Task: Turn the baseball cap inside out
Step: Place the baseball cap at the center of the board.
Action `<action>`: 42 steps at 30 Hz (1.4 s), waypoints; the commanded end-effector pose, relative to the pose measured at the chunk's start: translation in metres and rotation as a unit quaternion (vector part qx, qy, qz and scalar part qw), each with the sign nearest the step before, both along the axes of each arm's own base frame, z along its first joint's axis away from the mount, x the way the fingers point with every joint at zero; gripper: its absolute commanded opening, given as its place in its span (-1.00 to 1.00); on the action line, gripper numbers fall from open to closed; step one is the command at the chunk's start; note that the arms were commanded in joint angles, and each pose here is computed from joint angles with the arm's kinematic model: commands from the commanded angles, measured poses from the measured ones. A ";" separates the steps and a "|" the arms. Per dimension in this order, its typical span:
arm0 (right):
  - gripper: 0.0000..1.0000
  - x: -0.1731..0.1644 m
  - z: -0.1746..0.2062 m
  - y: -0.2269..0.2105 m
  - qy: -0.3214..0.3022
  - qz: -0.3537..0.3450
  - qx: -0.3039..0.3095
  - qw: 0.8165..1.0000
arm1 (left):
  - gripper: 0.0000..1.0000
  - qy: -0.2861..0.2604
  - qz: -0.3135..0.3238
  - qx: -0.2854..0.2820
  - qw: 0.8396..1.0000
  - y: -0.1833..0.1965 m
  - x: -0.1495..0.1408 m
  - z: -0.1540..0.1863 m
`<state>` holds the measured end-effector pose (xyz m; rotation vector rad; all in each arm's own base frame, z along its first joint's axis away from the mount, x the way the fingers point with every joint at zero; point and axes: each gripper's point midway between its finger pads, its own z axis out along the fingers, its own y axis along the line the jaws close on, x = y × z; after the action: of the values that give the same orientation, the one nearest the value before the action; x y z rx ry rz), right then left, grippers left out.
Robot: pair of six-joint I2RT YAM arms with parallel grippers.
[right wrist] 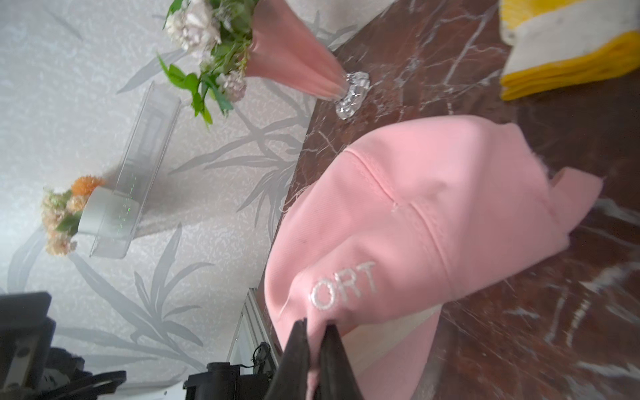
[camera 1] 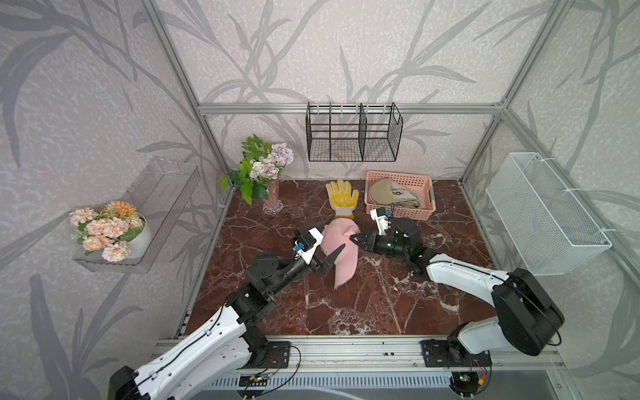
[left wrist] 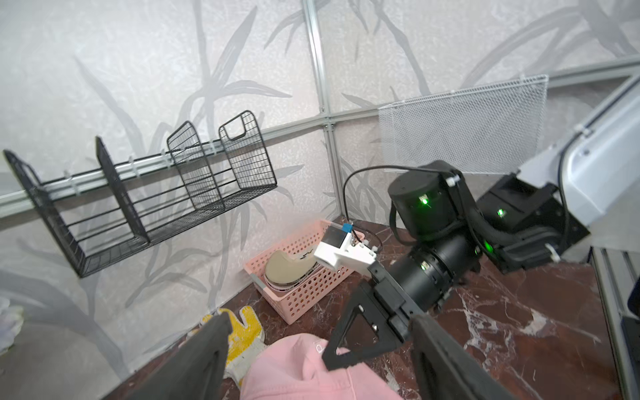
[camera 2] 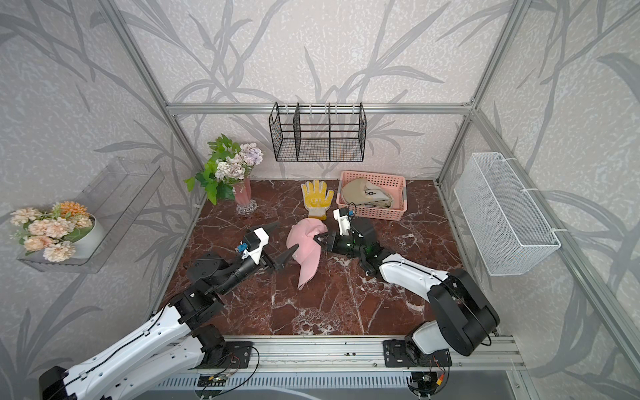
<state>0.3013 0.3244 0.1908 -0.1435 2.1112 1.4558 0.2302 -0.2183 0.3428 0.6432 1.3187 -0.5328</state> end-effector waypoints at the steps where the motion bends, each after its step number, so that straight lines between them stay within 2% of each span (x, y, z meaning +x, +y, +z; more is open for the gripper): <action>1: -1.00 -0.005 0.048 0.040 -0.125 0.055 0.045 0.990 | 0.70 0.068 0.102 -0.094 0.988 0.035 0.022 0.007; 6: -1.00 -0.012 0.050 0.087 -0.154 0.105 0.051 0.981 | 0.72 0.096 0.152 -0.131 0.975 0.053 0.030 0.004; 10: -1.00 -0.008 0.019 0.103 -0.135 0.109 0.039 0.984 | 0.73 0.096 0.160 -0.133 0.973 0.058 0.029 0.002; 17: -0.95 -0.006 -0.033 0.086 -0.126 0.066 0.002 0.990 | 0.74 0.103 0.162 -0.119 0.974 0.056 0.032 -0.010; 24: -0.89 -0.017 -0.076 0.062 -0.145 0.004 -0.079 0.986 | 0.75 0.113 0.157 -0.111 0.975 0.048 0.037 -0.016; 36: -0.83 -0.028 -0.112 0.079 -0.158 -0.055 -0.138 0.976 | 0.75 0.128 0.150 -0.106 0.975 0.043 0.039 -0.025; 42: -0.74 -0.028 -0.122 0.086 -0.154 -0.047 -0.147 0.976 | 0.75 0.134 0.150 -0.102 0.974 0.043 0.039 -0.028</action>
<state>0.2652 0.4124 0.0785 -0.3501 2.0161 1.0700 0.2704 -0.1761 0.3192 0.1989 1.5426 -0.5021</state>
